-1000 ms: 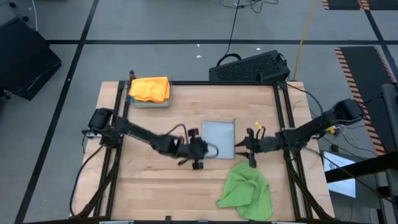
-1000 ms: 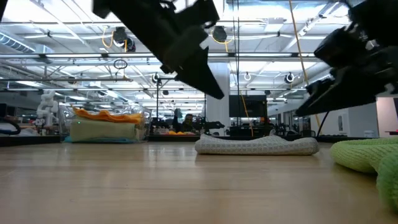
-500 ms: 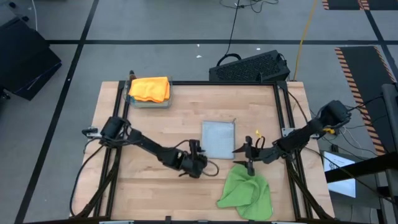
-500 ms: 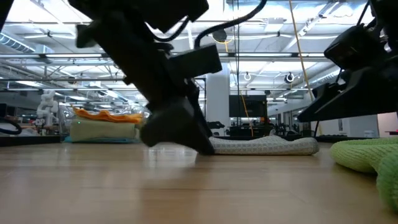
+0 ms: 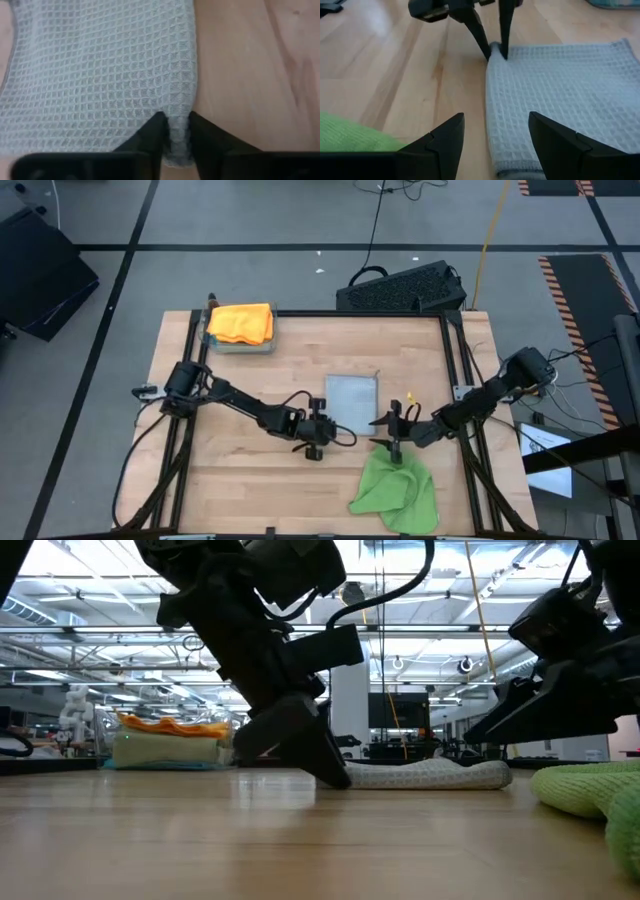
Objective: Fold microfiber towels
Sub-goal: Fold the gray microfiber cloth
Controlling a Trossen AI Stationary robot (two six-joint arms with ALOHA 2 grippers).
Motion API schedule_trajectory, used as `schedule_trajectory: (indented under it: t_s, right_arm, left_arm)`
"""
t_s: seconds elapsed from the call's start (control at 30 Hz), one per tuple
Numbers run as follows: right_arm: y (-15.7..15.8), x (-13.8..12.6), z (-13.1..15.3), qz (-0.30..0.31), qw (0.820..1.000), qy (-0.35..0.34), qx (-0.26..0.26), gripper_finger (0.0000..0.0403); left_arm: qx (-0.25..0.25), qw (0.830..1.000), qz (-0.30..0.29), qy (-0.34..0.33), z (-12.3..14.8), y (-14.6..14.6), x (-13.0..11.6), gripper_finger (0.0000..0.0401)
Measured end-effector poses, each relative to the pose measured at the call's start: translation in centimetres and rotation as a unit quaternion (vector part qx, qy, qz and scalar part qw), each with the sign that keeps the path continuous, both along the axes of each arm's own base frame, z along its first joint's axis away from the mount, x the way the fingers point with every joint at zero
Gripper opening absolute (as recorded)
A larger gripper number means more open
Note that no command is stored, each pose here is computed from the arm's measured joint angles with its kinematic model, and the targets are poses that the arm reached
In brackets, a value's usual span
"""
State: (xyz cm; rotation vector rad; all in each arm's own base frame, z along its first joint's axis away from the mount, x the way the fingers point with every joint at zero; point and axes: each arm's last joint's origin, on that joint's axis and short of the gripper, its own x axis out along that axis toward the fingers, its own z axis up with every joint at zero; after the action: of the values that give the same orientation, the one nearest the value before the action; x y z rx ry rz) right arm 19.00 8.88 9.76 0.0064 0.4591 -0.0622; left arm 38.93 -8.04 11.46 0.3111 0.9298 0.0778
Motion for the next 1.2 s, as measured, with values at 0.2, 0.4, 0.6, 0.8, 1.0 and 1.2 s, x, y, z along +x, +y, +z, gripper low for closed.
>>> schedule_trajectory:
  t_s: [0.2, 0.4, 0.6, 0.8, 1.0, 1.2]
  right_arm:
    - [1.2, 0.7, 0.6, 0.031, 0.999, 0.011, -0.033, 0.0215]
    - [2.6, 1.6, 1.5, 0.053, 0.994, 0.016, -0.094, 0.0222]
    - [2.8, 1.1, 1.2, 0.019, 0.986, 0.040, -0.163, 0.0262]
    - [3.3, 0.8, 1.2, 0.027, 0.989, 0.033, -0.141, 0.0280]
    - [3.3, 0.8, 0.8, 0.018, 0.989, 0.042, -0.138, 0.0262]
    - [2.9, 1.7, -0.4, -0.006, 0.989, 0.037, -0.141, 0.0237]
  left_arm:
    - [-0.003, 1.000, -0.012, 0.003, 0.4, 0.1, -0.1, 0.0012]
    - [-0.022, 0.999, 0.005, -0.031, 3.0, 0.3, -0.4, 0.0023]
    - [-0.055, 0.997, 0.020, -0.052, 5.0, 0.6, -0.7, 0.0010]
    - [-0.089, 0.992, 0.066, -0.061, 5.7, 1.5, -0.9, 0.0019]
    - [-0.107, 0.989, 0.083, -0.065, 5.8, 2.0, -0.8, 0.0014]
    - [-0.109, 0.988, 0.084, -0.064, 5.8, 2.0, -0.8, 0.0015]
